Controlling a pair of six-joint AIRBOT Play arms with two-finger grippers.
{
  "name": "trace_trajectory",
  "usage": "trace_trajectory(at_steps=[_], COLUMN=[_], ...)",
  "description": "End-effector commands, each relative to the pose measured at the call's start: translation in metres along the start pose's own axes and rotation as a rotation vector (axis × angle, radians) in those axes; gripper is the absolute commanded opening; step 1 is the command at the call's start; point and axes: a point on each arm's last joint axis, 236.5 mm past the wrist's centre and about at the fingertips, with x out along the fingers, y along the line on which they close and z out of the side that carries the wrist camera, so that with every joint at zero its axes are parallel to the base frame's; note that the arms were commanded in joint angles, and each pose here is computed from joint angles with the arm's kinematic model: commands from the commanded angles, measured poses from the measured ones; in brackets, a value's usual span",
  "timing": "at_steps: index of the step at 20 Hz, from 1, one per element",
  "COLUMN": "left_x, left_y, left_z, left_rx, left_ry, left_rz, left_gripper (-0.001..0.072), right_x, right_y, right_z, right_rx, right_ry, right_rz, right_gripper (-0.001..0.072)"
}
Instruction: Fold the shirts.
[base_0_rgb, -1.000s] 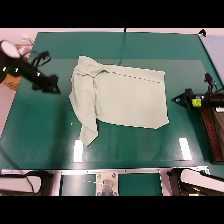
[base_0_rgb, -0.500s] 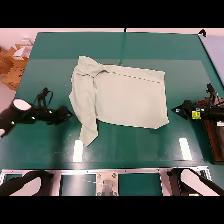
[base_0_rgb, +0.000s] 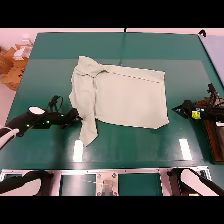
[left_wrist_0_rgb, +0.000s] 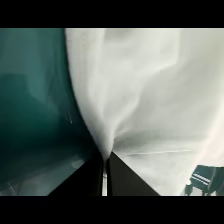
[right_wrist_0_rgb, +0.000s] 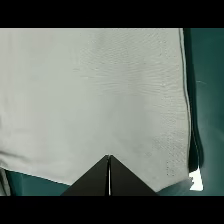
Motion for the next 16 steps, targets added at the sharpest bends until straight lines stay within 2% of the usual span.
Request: trace_trajectory(at_steps=[1,4,5,7,9,11,13,16], left_x=[-0.009,-0.054,-0.07,-0.093,-0.103,-0.105,-0.106,-0.106], left_y=[0.002,0.002,0.006,0.015,0.022,0.028,0.029,0.029], left_z=[0.017,0.053,0.064,0.083,0.097,0.104,0.107,0.109], left_rx=[0.032,0.051,0.062,0.099,0.131,0.145,0.179,0.185], left_ry=[-0.01,-0.006,-0.008,-0.035,-0.077,-0.108,-0.117,-0.125], left_rz=[0.013,-0.007,-0.001,0.02,0.034,0.057,0.063,0.066], left_gripper=[0.0022,0.0022,0.0022,0.0023,0.0023,0.0023,0.0023,0.0023], right_x=[0.0,-0.001,-0.001,-0.002,0.0,0.009,0.023,0.046], right_y=[-0.001,-0.009,-0.016,-0.03,-0.047,-0.058,-0.069,-0.072], right_z=[0.0,-0.003,-0.007,-0.013,-0.021,-0.028,-0.038,-0.049], right_rx=[-0.003,-0.008,0.007,0.056,0.115,0.145,0.176,0.224], right_ry=[-0.002,0.013,0.028,0.053,0.087,0.135,0.197,0.274], right_rz=[-0.004,-0.038,-0.067,-0.127,-0.185,-0.195,-0.187,-0.121], right_gripper=[0.0019,0.002,0.0052,0.0241,0.029,0.0306,0.042,0.042])
